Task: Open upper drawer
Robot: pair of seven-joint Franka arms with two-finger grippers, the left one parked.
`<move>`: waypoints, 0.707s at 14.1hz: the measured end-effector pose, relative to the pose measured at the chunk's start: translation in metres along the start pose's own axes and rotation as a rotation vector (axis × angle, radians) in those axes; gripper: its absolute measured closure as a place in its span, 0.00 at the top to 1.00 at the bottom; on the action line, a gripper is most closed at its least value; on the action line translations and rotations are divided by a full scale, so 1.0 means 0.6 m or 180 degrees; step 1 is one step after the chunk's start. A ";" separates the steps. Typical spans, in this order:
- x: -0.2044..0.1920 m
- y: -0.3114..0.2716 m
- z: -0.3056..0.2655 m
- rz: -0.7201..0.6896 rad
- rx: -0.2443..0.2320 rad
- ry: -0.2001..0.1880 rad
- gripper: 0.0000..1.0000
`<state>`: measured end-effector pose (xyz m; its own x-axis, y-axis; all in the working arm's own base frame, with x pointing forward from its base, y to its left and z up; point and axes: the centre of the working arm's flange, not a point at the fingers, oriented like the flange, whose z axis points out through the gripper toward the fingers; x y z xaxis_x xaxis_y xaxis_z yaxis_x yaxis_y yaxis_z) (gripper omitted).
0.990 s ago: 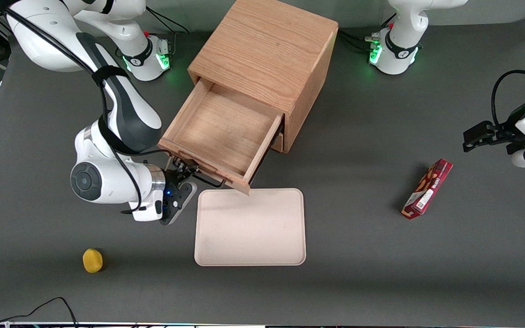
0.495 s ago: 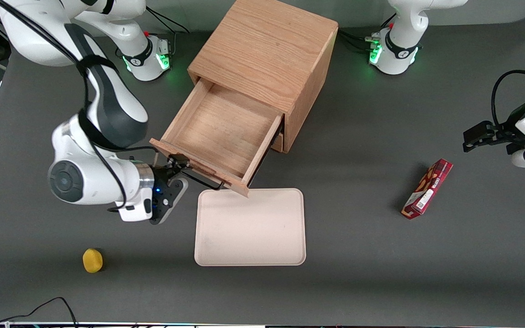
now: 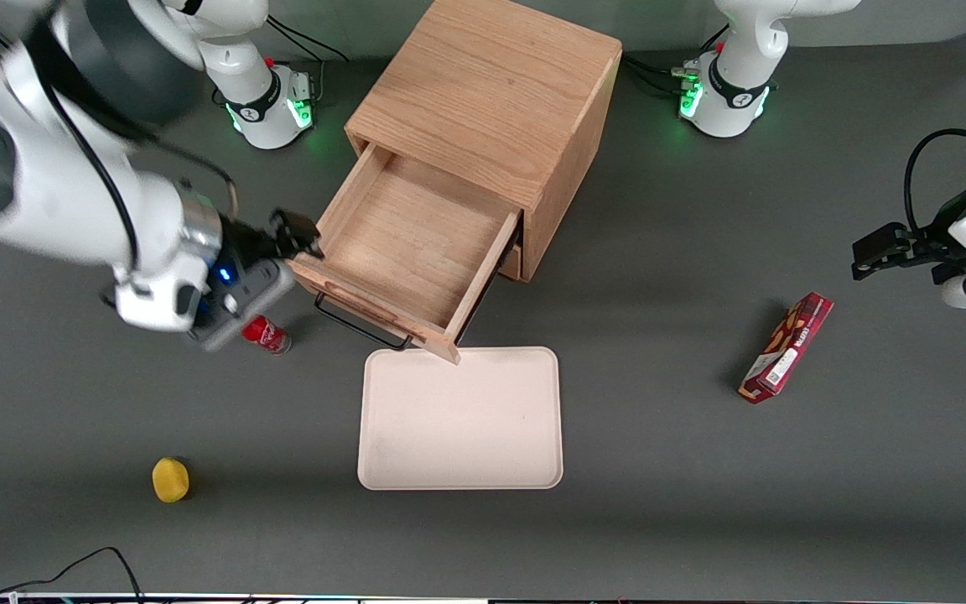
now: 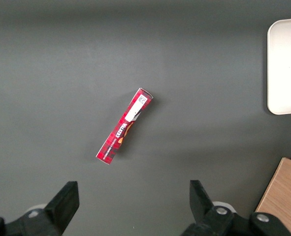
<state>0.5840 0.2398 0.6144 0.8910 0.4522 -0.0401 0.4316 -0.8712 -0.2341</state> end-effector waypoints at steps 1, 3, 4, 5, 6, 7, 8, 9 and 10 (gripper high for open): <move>-0.026 -0.013 -0.032 0.0248 -0.0077 0.0021 1.00; -0.077 -0.024 -0.086 0.0829 -0.0398 0.0057 1.00; -0.099 -0.027 -0.108 0.1051 -0.0533 0.0109 1.00; -0.121 -0.028 -0.129 0.1204 -0.0616 0.0160 1.00; -0.141 -0.016 -0.144 0.1335 -0.0676 0.0163 1.00; -0.162 0.011 -0.152 0.1468 -0.0719 0.0136 1.00; -0.181 0.050 -0.152 0.1573 -0.0743 0.0089 1.00; -0.200 0.094 -0.148 0.1654 -0.0725 0.0045 1.00; -0.221 0.141 -0.138 0.1754 -0.0665 0.0045 1.00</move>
<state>0.5139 0.0904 0.6804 0.9929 -0.0791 -0.0883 -0.0782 -0.9968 0.0139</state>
